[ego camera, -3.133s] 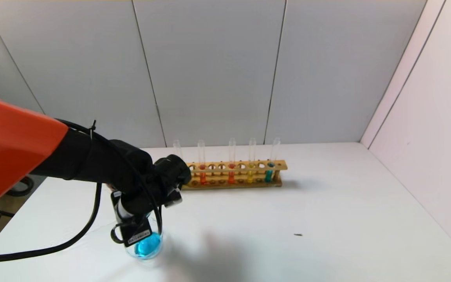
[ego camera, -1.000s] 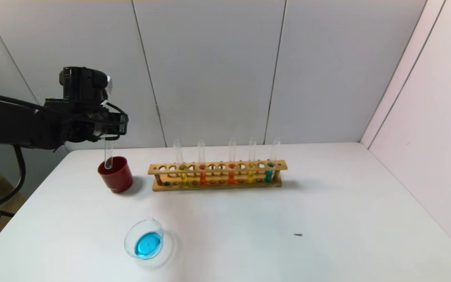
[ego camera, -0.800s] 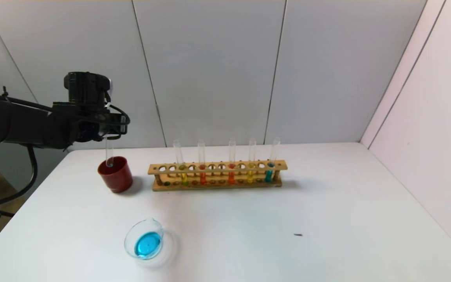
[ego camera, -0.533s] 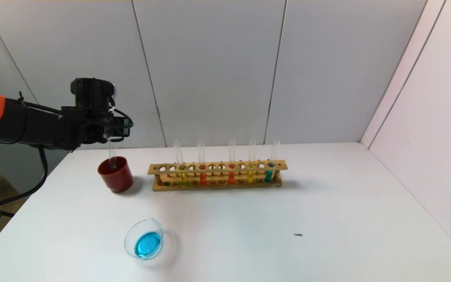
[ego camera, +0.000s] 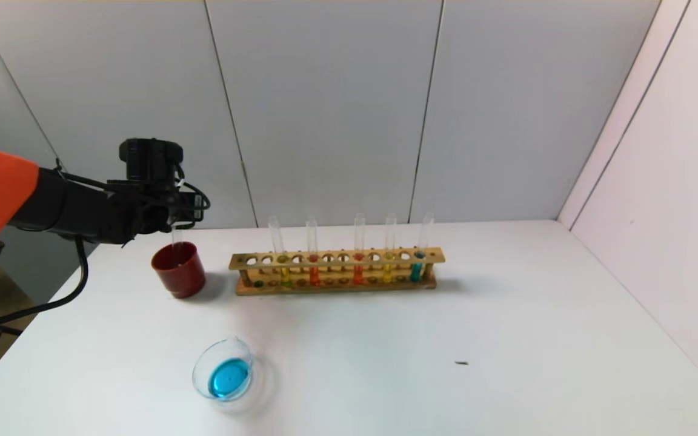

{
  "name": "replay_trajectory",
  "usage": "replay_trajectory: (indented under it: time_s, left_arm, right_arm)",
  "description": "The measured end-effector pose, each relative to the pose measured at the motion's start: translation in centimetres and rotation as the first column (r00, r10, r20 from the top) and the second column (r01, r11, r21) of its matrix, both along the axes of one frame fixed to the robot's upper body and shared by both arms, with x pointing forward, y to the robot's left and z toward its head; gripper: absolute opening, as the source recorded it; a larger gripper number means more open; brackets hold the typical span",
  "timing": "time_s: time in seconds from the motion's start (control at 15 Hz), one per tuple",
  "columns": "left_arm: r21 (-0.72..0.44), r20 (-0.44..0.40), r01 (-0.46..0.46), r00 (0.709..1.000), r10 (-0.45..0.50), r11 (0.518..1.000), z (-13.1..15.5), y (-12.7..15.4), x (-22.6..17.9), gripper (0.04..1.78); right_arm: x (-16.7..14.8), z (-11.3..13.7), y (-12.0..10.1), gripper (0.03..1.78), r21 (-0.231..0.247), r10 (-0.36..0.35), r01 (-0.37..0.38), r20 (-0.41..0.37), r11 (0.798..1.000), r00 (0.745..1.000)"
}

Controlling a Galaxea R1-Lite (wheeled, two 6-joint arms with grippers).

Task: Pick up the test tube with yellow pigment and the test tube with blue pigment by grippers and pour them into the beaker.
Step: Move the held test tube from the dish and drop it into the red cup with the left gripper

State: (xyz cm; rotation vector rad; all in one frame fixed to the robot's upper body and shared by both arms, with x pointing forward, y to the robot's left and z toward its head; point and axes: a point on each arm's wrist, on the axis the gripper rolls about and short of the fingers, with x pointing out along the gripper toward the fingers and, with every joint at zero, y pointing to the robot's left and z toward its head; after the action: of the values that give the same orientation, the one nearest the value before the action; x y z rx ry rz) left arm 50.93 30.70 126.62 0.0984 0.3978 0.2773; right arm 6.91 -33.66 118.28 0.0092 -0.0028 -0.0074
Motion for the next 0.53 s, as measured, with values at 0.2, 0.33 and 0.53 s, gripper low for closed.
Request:
replay_trajectory:
  time_s: [0.2, 0.33, 0.53]
  left_arm:
    - [0.006, 0.015, 0.0, 1.0, 0.0, 1.0, -1.3, 0.0, -0.3, 0.31]
    - [0.012, 0.029, 0.002, 1.0, -0.003, 1.0, -1.9, 0.1, -0.6, 0.35]
    - [0.013, 0.03, 0.005, 1.0, -0.005, 1.0, -1.9, 0.0, -1.0, 0.6]
  right_arm:
    - [0.0, 0.0, 0.0, 1.7, 0.0, 0.0, 0.0, 0.0, 1.0, 1.0]
    - [0.0, 0.0, 0.0, 1.7, 0.0, 0.0, 0.0, 0.0, 1.0, 1.0]
    - [0.0, 0.0, 0.0, 1.7, 0.0, 0.0, 0.0, 0.0, 1.0, 1.0]
